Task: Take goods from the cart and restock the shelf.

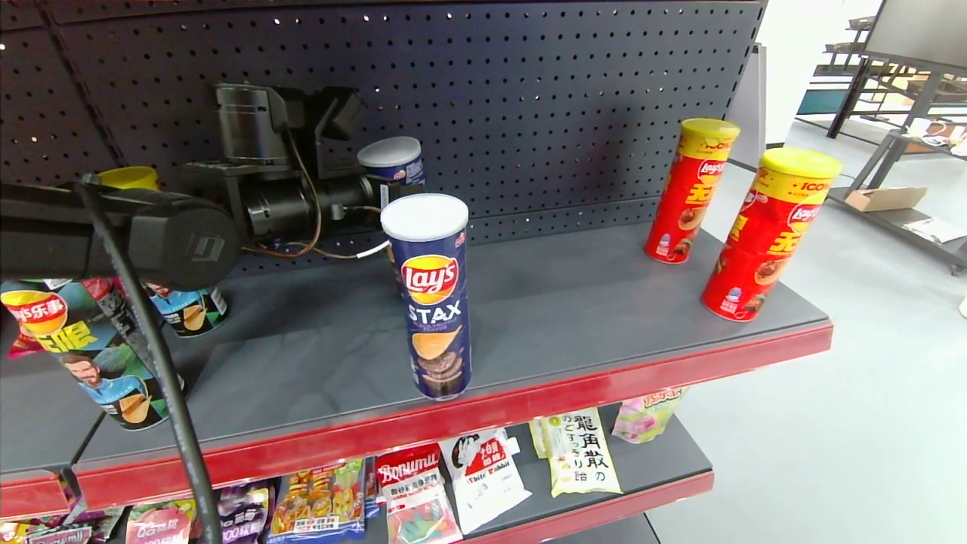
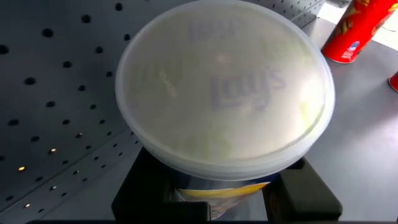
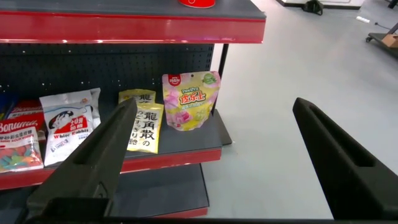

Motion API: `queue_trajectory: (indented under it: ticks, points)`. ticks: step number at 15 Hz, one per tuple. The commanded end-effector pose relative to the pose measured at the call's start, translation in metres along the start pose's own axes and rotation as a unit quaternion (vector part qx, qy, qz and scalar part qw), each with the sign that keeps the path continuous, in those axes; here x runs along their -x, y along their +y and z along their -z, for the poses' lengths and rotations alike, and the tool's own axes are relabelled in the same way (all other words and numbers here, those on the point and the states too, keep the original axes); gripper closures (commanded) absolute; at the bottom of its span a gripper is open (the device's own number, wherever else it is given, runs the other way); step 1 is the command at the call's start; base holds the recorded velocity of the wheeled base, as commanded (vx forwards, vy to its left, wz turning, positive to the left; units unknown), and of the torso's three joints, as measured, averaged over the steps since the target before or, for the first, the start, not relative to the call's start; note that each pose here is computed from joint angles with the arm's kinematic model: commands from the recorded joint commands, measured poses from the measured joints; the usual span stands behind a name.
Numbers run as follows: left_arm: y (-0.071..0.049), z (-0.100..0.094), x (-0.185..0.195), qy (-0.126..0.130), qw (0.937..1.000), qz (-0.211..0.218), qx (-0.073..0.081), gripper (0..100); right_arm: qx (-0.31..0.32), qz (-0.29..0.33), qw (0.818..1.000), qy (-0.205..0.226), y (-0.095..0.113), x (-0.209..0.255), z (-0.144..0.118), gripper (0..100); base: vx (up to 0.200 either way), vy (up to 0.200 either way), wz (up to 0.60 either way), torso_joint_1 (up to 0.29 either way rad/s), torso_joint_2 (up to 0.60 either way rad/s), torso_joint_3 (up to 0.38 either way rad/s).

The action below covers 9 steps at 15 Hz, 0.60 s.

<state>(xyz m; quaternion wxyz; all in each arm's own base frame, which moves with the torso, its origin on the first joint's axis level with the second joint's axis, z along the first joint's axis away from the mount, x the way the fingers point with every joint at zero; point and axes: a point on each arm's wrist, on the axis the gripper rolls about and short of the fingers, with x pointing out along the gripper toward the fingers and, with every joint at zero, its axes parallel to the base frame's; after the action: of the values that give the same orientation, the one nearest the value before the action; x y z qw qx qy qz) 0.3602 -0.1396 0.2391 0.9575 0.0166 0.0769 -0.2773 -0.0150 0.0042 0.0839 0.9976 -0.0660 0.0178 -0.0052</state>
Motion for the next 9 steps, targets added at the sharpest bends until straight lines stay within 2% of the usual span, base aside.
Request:
queue_trajectory:
  ticks: [1, 6, 7, 9]
  points:
    - [-0.0015, -0.0002, -0.0006, 0.000, 1.0000, 0.002, -0.001, 100, 0.000, 0.000, 1.000, 0.000, 0.0000, -0.0001, -0.0002, 0, 0.000, 0.000, 0.00, 0.000, 0.00, 0.000]
    - [-0.0021, 0.0004, -0.0002, 0.001, 1.0000, 0.000, -0.005, 100, 0.000, 0.000, 1.000, 0.001, 0.0000, -0.0001, -0.0001, 0, 0.000, 0.000, 0.00, 0.000, 0.00, 0.000]
    - [-0.0015, 0.0018, -0.0006, 0.003, 0.9997, 0.000, -0.025, 100, 0.000, 0.000, 1.000, 0.001, 0.0000, -0.0001, -0.0001, 0, 0.000, 0.000, 0.00, 0.000, 0.00, 0.000]
    - [-0.0015, 0.0019, -0.0001, 0.009, 0.9996, -0.001, -0.028, 100, 0.000, 0.000, 1.000, 0.001, 0.0000, -0.0001, -0.0001, 0, 0.000, 0.000, 0.00, 0.000, 0.00, 0.000]
